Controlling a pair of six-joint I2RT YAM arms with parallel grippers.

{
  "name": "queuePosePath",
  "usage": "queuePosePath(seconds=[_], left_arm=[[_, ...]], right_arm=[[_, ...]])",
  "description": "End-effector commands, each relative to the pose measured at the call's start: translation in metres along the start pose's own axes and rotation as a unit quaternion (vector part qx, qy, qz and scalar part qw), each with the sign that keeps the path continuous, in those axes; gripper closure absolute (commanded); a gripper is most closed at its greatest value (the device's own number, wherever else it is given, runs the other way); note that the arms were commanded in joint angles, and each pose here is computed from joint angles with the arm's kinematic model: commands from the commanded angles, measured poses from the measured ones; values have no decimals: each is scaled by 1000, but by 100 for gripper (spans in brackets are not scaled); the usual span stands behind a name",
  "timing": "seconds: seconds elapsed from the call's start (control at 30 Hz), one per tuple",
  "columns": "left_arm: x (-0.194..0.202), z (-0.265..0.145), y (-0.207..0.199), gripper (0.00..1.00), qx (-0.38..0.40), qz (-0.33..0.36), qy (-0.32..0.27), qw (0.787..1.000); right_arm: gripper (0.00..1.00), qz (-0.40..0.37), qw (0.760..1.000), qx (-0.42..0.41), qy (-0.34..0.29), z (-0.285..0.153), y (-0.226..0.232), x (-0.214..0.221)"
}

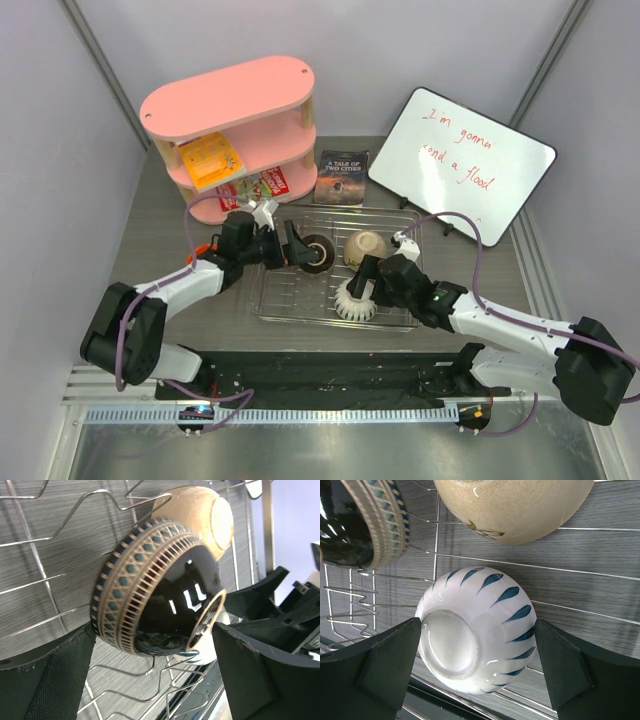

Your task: Unload the bowls from the dish rack

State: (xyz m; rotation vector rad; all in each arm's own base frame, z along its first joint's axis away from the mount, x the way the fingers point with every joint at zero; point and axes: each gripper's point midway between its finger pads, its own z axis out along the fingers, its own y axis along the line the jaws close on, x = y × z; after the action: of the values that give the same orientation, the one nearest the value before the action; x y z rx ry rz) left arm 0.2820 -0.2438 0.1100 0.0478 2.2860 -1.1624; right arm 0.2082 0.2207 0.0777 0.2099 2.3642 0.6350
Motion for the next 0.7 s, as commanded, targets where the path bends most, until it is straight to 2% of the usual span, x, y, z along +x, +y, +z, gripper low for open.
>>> queuePosePath(seconds=[0.0,0.33,0.47,0.67], left_arm=[[0,3,1,3,15,-22,-12,1000],[2,7,-2,5,38,-32,-18,999],[-1,2,-5,25,37,-27,-26,999],[-3,-5,-9,39,31,-15,-30,999]], right_arm=[[0,5,1000,-7,0,3,1,2],[0,6,1000,-7,2,4,1,3],[0,5,1000,-6,3,5,0,4],[0,7,1000,-8,5,6,2,4]])
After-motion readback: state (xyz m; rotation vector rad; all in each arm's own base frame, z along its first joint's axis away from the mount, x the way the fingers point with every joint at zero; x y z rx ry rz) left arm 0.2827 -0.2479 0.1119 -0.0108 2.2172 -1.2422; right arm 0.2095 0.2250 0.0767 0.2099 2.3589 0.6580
